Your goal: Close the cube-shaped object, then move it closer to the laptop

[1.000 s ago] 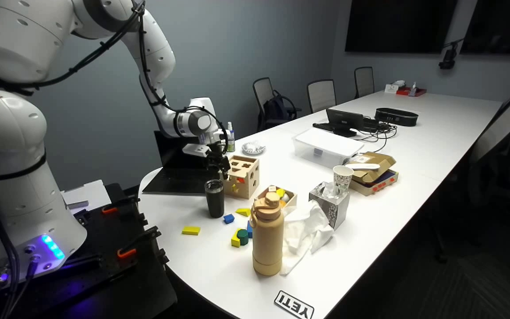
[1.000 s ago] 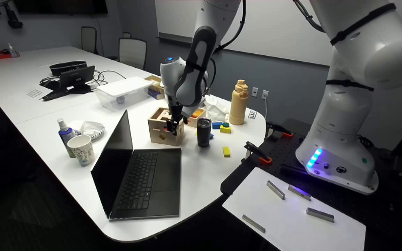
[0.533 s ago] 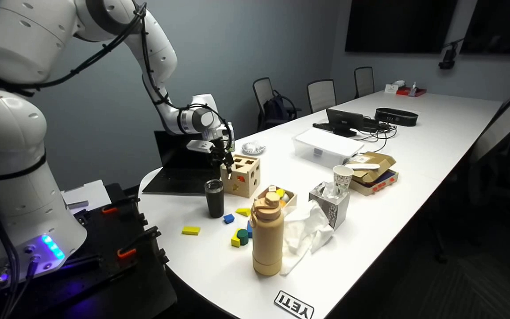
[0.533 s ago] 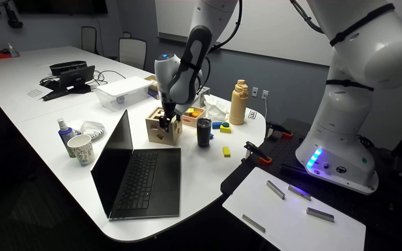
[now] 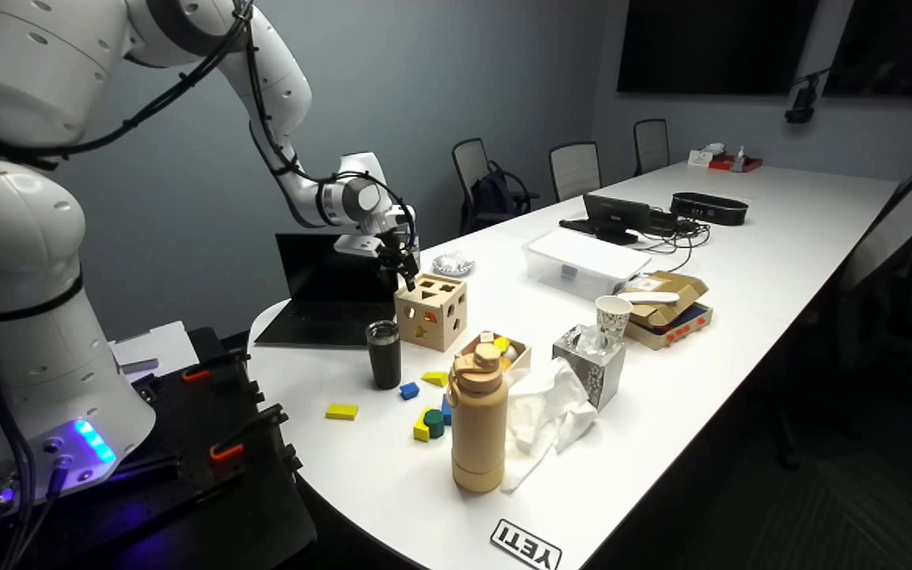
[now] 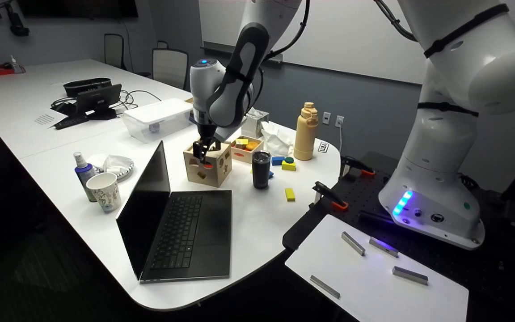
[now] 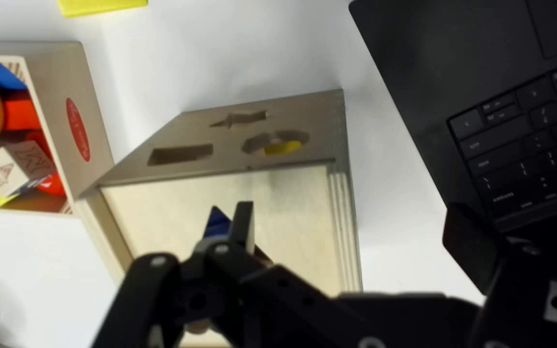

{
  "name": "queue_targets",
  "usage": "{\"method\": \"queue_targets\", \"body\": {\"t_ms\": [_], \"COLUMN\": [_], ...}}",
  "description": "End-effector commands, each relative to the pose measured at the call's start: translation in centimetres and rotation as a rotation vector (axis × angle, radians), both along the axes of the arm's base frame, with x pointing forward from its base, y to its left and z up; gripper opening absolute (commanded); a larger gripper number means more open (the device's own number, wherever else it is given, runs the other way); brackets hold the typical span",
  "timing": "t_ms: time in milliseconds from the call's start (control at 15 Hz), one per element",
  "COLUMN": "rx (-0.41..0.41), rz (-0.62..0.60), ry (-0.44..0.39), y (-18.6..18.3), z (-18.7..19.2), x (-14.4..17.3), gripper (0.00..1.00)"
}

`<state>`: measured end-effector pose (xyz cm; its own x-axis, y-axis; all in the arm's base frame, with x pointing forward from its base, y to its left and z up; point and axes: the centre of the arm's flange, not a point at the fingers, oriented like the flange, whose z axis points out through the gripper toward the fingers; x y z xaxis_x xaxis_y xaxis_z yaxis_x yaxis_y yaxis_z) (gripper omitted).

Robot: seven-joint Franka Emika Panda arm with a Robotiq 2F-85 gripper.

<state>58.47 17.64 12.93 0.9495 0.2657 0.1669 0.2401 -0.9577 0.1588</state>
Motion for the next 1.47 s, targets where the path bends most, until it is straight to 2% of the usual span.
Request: {"method": "queue_targets", "body": {"t_ms": [0,267,600,867,933,1000,1400], "rx": [-0.012,-0.025,-0.067,-0.075,-0.080,-0.082,-0.092], "rz": [0.035,0.054,0.073,0.078,0.080,0.080,0.071], "ry": [-0.007,0.014,-0.016,0.001,0.003,0.005,0.000], "y": [2.5,3.6,3.4,3.5,3.5,3.5,3.0], "z": [2.2,1.0,-0.3,-1.5,-1.7,-2.0,-1.9], "x": [-0.1,-0.7,-0.6,-0.2,-0.2,-0.2,0.1], "gripper": [1.00,1.00,1.00,1.00,0.75,0.74,0.27]}}
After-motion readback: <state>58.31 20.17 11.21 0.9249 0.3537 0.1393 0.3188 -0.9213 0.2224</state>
